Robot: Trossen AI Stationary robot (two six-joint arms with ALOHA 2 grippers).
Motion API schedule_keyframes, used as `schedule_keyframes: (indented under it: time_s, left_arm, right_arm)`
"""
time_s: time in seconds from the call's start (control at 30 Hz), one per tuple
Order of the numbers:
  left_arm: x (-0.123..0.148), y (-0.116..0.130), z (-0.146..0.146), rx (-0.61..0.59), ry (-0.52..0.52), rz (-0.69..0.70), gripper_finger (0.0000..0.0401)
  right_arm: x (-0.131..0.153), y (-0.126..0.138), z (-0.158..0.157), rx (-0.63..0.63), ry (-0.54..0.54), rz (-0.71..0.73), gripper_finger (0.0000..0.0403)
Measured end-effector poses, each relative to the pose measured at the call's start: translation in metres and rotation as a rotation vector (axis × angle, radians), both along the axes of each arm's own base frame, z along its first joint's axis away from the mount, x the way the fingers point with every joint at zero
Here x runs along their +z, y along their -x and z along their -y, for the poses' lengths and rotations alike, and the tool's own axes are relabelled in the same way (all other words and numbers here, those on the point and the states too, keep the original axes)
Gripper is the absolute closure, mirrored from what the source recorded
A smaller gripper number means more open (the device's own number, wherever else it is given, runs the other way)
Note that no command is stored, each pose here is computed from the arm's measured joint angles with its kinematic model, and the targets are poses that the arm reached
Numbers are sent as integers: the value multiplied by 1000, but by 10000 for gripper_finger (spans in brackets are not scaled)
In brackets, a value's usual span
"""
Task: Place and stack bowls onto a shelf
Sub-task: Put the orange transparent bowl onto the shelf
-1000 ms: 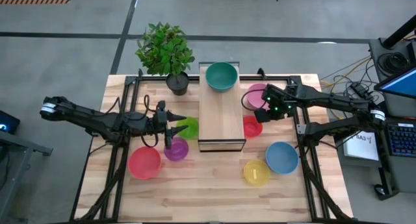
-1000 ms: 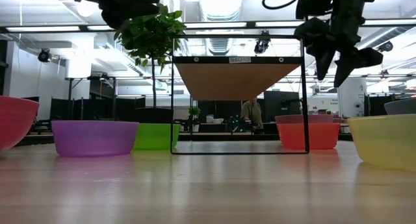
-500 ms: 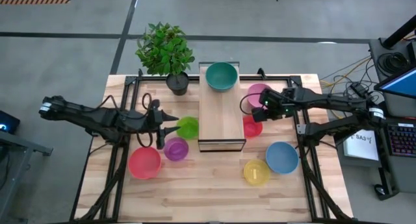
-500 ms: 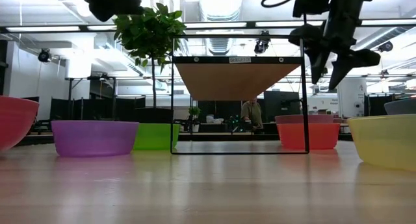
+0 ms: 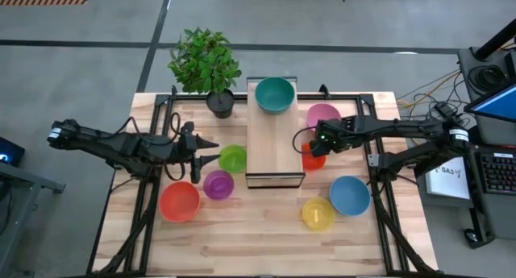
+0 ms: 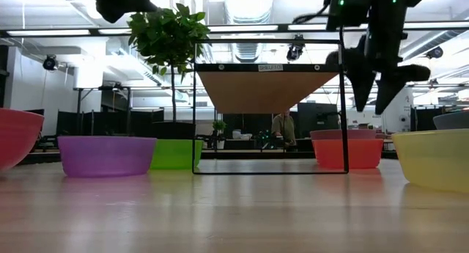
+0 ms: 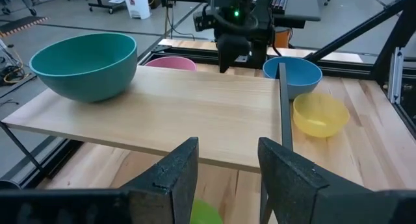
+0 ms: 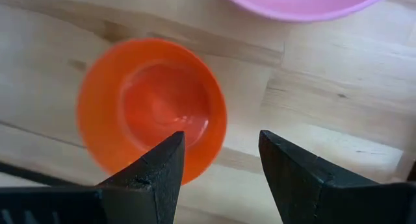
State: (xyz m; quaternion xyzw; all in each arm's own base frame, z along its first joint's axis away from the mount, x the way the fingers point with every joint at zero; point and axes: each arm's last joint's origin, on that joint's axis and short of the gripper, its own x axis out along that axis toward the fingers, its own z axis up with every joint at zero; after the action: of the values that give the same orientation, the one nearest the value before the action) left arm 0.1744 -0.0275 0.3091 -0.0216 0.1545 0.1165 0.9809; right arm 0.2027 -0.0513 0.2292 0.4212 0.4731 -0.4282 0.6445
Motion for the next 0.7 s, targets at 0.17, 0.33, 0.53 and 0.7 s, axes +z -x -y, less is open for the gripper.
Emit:
schedule_keyframes:
  time_s: [0.17,0.33,0.53,0.7]
  left_arm:
    - [0,0,0,0,0,-1,257]
    - [0,-1,0,0,0,-2,257]
    - [-1,-1,0,0,-1,-4,257]
    - [-1,-1,0,0,0,-1,257]
  right_arm:
    - [-20,-2,1,21,-5,-41,216]
    - [-33,-4,1,30,8,0,216]
    - [-46,-1,2,23,45,-26,216]
    - [-56,0,2,19,63,10,227]
